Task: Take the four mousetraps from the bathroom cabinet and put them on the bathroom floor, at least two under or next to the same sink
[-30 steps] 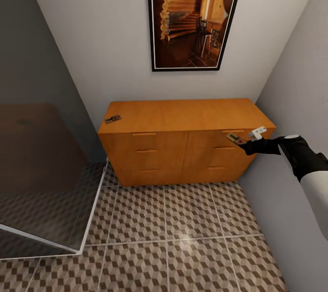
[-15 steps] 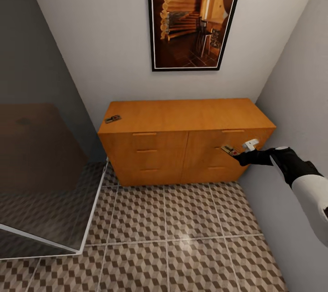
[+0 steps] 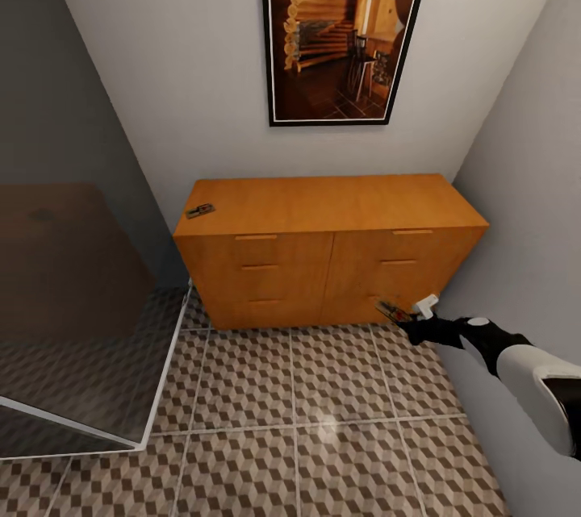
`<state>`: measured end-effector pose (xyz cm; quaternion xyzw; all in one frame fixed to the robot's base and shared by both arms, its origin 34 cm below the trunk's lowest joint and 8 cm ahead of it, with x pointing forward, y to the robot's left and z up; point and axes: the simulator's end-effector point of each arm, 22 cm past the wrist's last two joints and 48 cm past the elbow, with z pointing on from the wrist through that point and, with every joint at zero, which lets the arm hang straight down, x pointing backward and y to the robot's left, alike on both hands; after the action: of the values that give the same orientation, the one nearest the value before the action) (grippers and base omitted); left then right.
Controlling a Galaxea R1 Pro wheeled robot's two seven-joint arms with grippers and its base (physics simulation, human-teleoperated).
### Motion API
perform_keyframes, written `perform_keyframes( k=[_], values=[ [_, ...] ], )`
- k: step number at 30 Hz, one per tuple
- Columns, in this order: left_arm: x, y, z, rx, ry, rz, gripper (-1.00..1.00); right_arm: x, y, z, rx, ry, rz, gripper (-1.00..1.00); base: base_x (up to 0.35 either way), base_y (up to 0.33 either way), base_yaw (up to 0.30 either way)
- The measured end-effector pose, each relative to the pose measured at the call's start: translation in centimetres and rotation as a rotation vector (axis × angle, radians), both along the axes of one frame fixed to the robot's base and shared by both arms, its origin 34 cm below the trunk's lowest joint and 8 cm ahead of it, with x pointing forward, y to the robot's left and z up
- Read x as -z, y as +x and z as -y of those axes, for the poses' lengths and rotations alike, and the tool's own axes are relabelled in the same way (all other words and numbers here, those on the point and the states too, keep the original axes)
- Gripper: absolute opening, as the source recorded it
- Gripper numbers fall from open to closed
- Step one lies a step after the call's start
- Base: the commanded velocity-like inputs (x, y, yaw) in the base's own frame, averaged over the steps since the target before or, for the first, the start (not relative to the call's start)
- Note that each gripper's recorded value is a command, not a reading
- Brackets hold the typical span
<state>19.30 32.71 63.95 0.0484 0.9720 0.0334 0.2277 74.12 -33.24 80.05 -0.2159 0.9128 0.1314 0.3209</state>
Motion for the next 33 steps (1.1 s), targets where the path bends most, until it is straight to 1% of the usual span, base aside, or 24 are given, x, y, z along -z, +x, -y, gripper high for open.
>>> perform_keyframes(
  k=[1,2,3,4,6,7,9,10,12,14,16,18,21,22,23,26,28,29,30,31,32,33],
  values=[
    [0.0,0.0,0.0,0.0,0.0,0.0,1.0,0.5,-0.6,-0.2,-0.001,0.002,-0.002,-1.0,0.0,0.0,0.0],
    [0.0,0.0,0.0,0.0,0.0,0.0,1.0,1.7,-2.0,-0.4,-0.012,-0.002,-0.011,-1.0,0.0,0.0,0.0],
    [0.0,0.0,0.0,0.0,0.0,0.0,1.0,3.1,-3.7,-1.0,-0.026,-0.002,-0.013,-1.0,0.0,0.0,0.0],
    [0.0,0.0,0.0,0.0,0.0,0.0,1.0,3.6,-4.2,-1.4,-0.025,0.004,-0.011,-1.0,0.0,0.0,0.0],
    [0.0,0.0,0.0,0.0,0.0,0.0,1.0,5.5,-6.7,-2.6,-0.043,0.004,-0.017,-1.0,0.0,0.0,0.0],
    [0.0,0.0,0.0,0.0,0.0,0.0,1.0,6.0,-7.4,-2.9,-0.04,0.006,-0.018,-1.0,0.0,0.0,0.0],
    [0.0,0.0,0.0,0.0,0.0,0.0,1.0,8.3,-10.6,-4.0,-0.046,-0.003,-0.029,-1.0,0.0,0.0,0.0],
    [0.0,0.0,0.0,0.0,-0.001,0.0,1.0,8.8,-11.3,-4.4,-0.039,0.0,-0.028,-1.0,0.0,0.0,0.0],
    [0.0,0.0,0.1,0.0,-0.001,0.0,1.0,10.6,-14.3,-6.3,-0.043,-0.002,-0.022,-1.0,0.0,0.0,0.0],
    [0.0,0.0,0.1,0.0,-0.001,0.0,1.0,12.1,-17.1,-7.8,-0.031,-0.003,-0.012,-1.0,0.0,0.0,0.0],
    [0.0,0.0,0.2,0.0,-0.002,0.0,1.0,12.9,-19.0,-8.8,-0.018,0.001,-0.009,-1.0,0.0,0.0,0.0],
    [0.1,0.0,0.6,-0.001,-0.008,0.0,1.0,13.9,-21.8,-9.9,-0.017,0.009,-0.017,-1.0,0.0,0.0,0.0],
    [0.1,0.0,0.8,-0.003,-0.01,0.001,1.0,14.6,-25.2,-11.6,-0.017,0.036,-0.019,-1.0,0.0,0.0,0.0],
    [0.1,0.0,0.8,-0.004,-0.011,0.002,1.0,14.6,-26.0,-12.1,-0.017,0.047,-0.013,-1.0,0.0,0.0,0.0],
    [0.1,0.1,0.9,-0.005,-0.012,0.003,1.0,14.6,-27.3,-12.7,-0.014,0.061,0.009,-1.0,0.0,0.0,0.0],
    [0.1,0.2,1.3,-0.011,-0.016,0.005,1.0,14.2,-28.4,-12.5,0.038,0.069,0.06,-1.0,0.0,0.0,0.0],
    [0.2,0.2,2.3,-0.015,-0.028,0.006,1.0,13.8,-29.0,-12.0,0.093,0.068,0.106,-1.0,0.0,0.0,0.0],
    [0.2,0.2,2.5,-0.018,-0.031,0.005,1.0,13.7,-29.0,-11.9,0.11,0.068,0.122,-1.0,0.0,0.0,0.0],
    [0.3,0.4,2.9,-0.023,-0.033,0.006,1.0,13.3,-29.0,-11.8,0.143,0.068,0.154,-1.0,0.0,0.0,0.0],
    [0.5,1.5,3.0,-0.039,-0.019,0.02,1.0,12.4,-29.4,-11.3,0.21,0.06,0.221,-1.0,0.0,0.0,0.0],
    [0.6,2.0,2.9,-0.046,-0.012,0.026,1.0,12.2,-29.7,-11.2,0.224,0.057,0.24,-1.0,0.0,0.0,0.0],
    [0.7,3.2,2.7,-0.056,0.002,0.035,1.0,11.7,-30.1,-10.9,0.258,0.046,0.274,-1.0,0.0,0.0,0.0]
  ],
)
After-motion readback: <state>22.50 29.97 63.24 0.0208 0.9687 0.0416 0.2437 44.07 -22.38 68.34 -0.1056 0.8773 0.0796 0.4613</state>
